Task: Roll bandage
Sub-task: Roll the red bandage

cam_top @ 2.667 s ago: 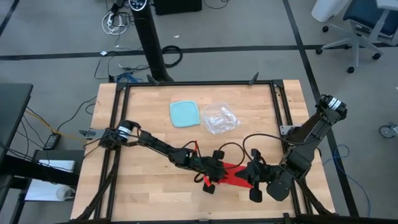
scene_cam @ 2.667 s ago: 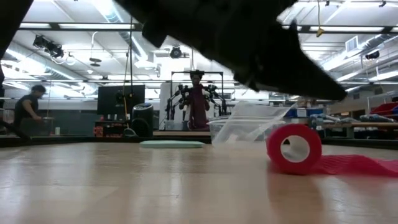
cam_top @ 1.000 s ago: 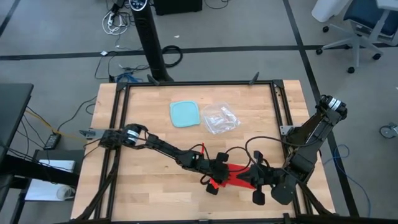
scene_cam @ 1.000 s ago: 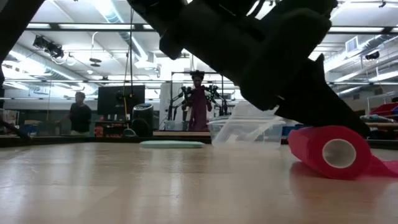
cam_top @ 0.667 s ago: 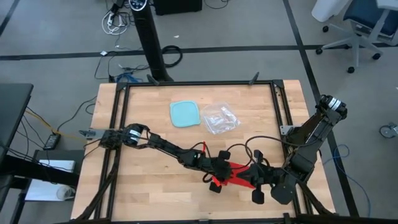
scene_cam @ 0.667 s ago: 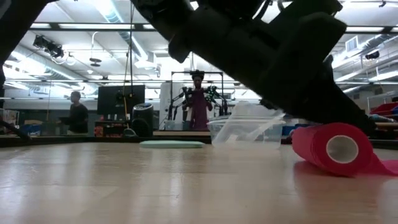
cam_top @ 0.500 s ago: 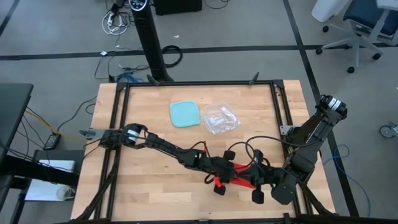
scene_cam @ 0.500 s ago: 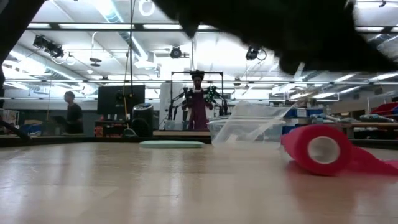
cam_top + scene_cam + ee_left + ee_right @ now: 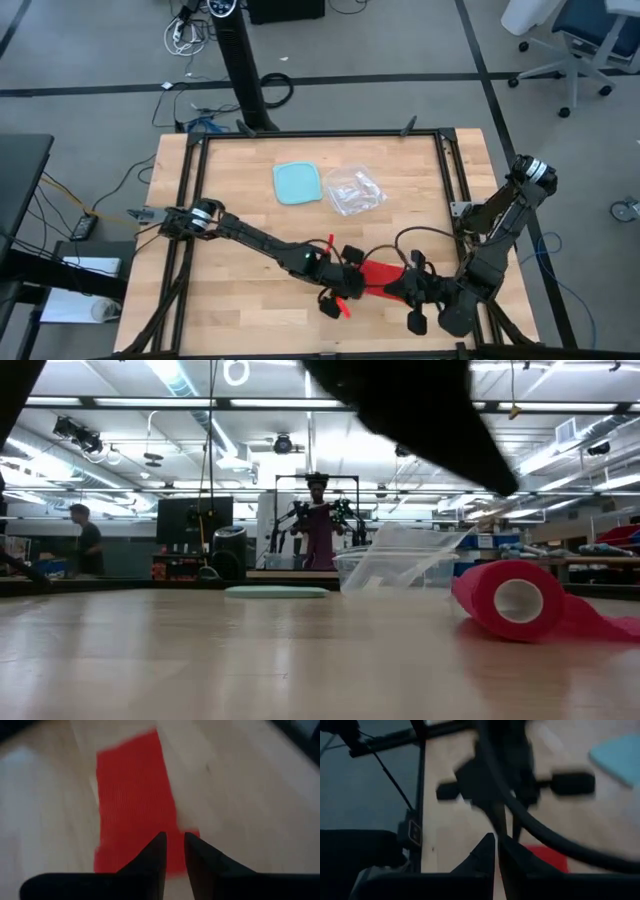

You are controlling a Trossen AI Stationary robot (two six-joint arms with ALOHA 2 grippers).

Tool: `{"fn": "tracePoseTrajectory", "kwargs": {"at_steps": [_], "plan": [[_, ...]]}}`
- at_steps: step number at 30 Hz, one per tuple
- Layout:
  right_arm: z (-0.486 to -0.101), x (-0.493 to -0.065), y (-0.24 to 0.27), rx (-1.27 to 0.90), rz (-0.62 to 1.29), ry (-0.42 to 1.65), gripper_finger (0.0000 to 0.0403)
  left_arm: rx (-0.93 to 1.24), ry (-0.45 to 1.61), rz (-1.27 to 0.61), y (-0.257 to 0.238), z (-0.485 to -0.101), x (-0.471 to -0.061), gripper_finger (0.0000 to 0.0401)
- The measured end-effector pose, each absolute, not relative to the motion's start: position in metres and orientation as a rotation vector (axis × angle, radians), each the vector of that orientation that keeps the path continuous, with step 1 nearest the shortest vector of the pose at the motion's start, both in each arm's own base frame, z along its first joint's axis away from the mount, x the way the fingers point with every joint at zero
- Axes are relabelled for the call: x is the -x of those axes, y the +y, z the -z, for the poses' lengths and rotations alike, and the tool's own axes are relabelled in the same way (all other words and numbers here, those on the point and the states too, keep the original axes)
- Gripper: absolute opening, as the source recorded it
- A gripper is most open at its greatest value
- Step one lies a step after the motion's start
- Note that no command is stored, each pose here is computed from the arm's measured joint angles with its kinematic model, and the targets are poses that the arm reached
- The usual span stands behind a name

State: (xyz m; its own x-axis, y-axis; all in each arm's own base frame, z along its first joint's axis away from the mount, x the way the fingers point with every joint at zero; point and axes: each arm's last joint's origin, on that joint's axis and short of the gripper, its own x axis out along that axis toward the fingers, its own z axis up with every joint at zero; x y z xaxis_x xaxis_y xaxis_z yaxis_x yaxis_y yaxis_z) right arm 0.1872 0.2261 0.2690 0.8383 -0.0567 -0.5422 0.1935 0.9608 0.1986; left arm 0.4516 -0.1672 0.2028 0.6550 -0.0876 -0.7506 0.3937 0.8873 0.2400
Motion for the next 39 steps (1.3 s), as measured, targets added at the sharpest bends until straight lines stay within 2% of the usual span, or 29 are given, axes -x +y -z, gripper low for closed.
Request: {"fn": "tracePoseTrajectory", "kwargs": {"at_steps": [8,16,22,30,39], "plan": [[-0.209,-0.19,0.23,-0.311,0.193,0.734,0.0022,-0.425,0.933,0.289,-0.192,-0.187,-0.424,0.0072],[-0.18,-0.182,0.222,-0.329,0.271,0.792,0.0022,-0.297,0.747,0.354,-0.229,-0.17,-0.412,0.0072],[-0.161,-0.184,0.206,-0.364,0.294,0.897,0.0021,-0.116,0.596,0.305,-0.239,-0.154,-0.404,0.0072],[-0.158,-0.205,0.192,-0.326,0.224,0.912,0.0021,0.137,0.394,0.198,-0.247,-0.136,-0.383,0.0072],[-0.161,-0.232,0.176,-0.3,0.12,0.91,0.0021,0.165,0.358,-0.026,-0.254,-0.142,-0.381,0.0072]]}}
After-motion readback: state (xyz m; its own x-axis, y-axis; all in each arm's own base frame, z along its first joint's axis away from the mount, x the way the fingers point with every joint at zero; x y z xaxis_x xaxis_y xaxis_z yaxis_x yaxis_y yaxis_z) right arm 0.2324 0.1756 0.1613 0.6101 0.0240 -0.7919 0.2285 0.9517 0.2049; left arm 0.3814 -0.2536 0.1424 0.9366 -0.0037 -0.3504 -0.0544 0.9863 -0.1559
